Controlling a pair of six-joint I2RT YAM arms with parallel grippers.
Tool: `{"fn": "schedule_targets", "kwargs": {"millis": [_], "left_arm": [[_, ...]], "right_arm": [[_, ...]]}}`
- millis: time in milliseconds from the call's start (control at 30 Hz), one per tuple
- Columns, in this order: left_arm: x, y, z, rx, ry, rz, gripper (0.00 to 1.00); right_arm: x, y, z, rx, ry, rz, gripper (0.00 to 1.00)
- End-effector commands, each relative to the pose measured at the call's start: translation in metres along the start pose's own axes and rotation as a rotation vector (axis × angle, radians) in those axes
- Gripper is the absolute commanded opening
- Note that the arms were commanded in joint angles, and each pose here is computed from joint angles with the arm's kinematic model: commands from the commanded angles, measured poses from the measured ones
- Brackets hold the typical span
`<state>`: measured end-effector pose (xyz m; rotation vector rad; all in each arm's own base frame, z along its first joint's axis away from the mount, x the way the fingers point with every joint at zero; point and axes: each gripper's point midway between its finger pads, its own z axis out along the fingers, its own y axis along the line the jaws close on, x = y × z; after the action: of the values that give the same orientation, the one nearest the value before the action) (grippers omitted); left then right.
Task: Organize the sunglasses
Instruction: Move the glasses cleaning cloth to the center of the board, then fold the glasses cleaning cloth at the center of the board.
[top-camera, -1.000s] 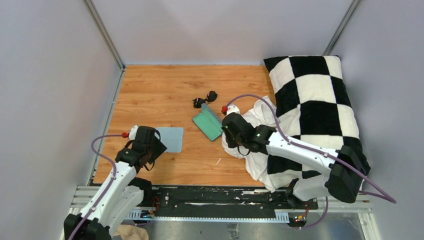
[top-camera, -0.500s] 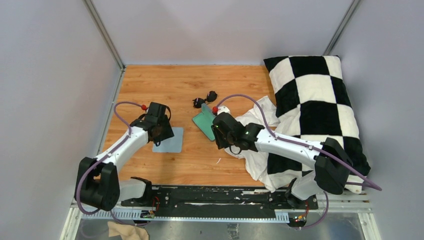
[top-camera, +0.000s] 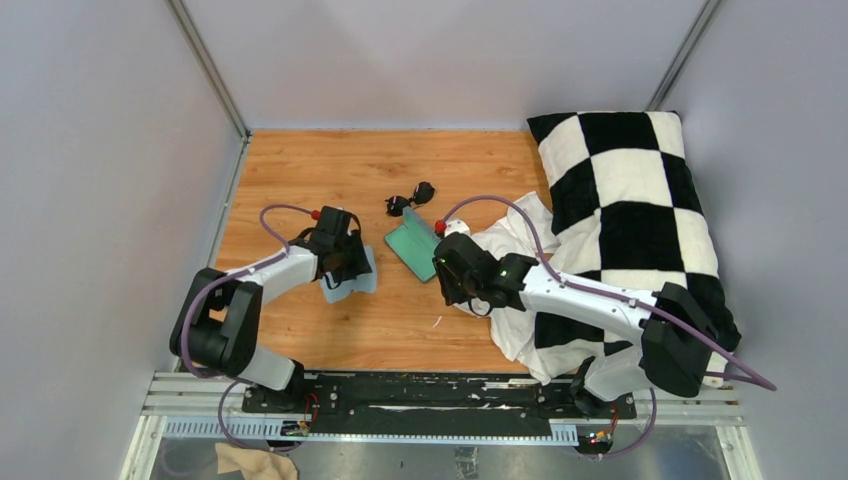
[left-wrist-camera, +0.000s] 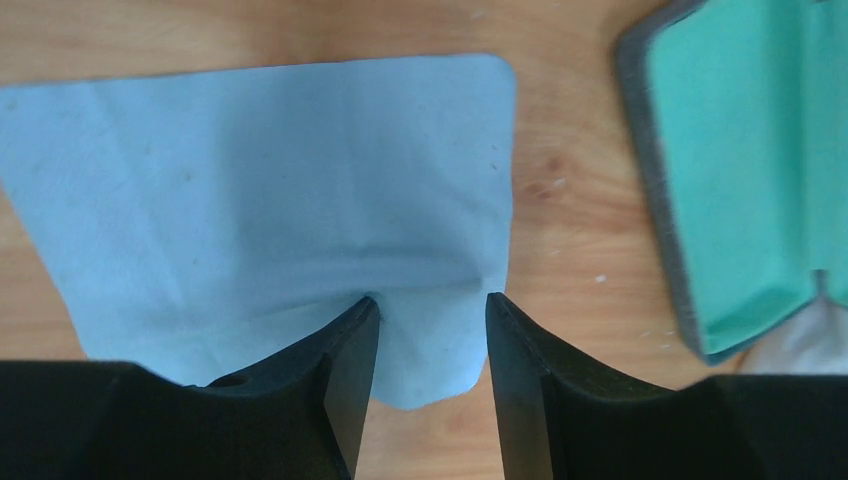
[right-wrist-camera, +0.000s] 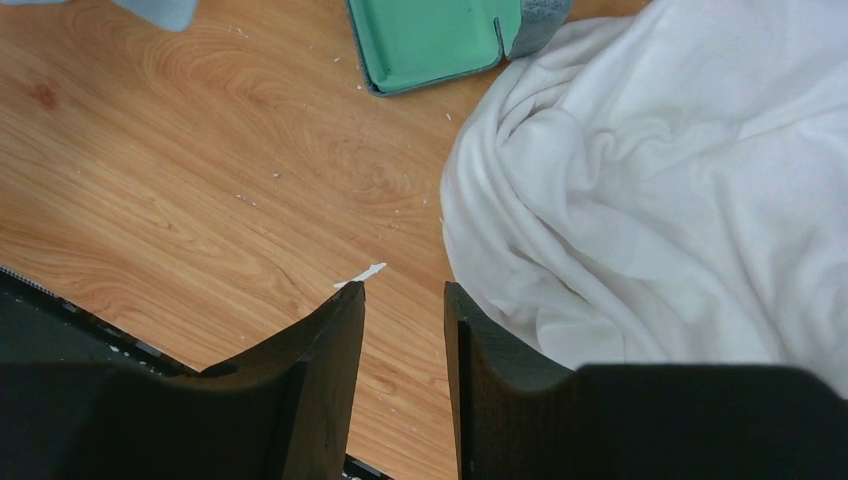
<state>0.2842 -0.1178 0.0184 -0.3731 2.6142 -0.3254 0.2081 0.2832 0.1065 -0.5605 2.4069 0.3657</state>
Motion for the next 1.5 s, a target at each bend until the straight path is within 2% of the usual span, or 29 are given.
{"fn": "schedule_targets", "kwargs": {"millis": [0,167,267,500,633,700,900,1267,1467], "left_arm": [[0.039,-0.017,0.024,0.055,0.135,-0.043,0.50],[0.039,-0.054,0.019,0.128,0.154,-0.021,0.52],[0.024,-0.060,0.003,0.123,0.119,0.001,0.54],[0.004,-0.026,-0.053,-0.010,-0.031,0.023,0.59],[0.014,0.011,-0.075,-0.137,-0.076,-0.043,0.58],[0.022,0.019,-0.080,-0.146,-0.088,-0.095,0.57],[0.052,0.033,-0.073,-0.121,-0.085,-0.259,0.52],[0.063,0.013,-0.044,-0.037,-0.022,-0.286,0.48],[0.062,0.015,-0.033,-0.065,-0.033,-0.298,0.43]], "right_arm": [[0.002,-0.006,-0.008,0.034,-0.013,0.018,0.40],[0.002,-0.006,-0.007,0.037,-0.009,0.022,0.40],[0.002,-0.006,-0.007,0.033,-0.006,0.021,0.40],[0.001,-0.002,-0.006,0.016,-0.007,0.009,0.40],[0.000,0.006,0.001,-0.014,0.003,0.001,0.40],[0.000,0.009,0.003,-0.024,0.007,-0.004,0.39],[-0.004,0.010,0.003,-0.026,0.000,-0.012,0.39],[-0.005,0.014,0.004,-0.037,0.005,0.004,0.39],[-0.005,0.012,0.001,-0.033,0.003,0.004,0.39]]}}
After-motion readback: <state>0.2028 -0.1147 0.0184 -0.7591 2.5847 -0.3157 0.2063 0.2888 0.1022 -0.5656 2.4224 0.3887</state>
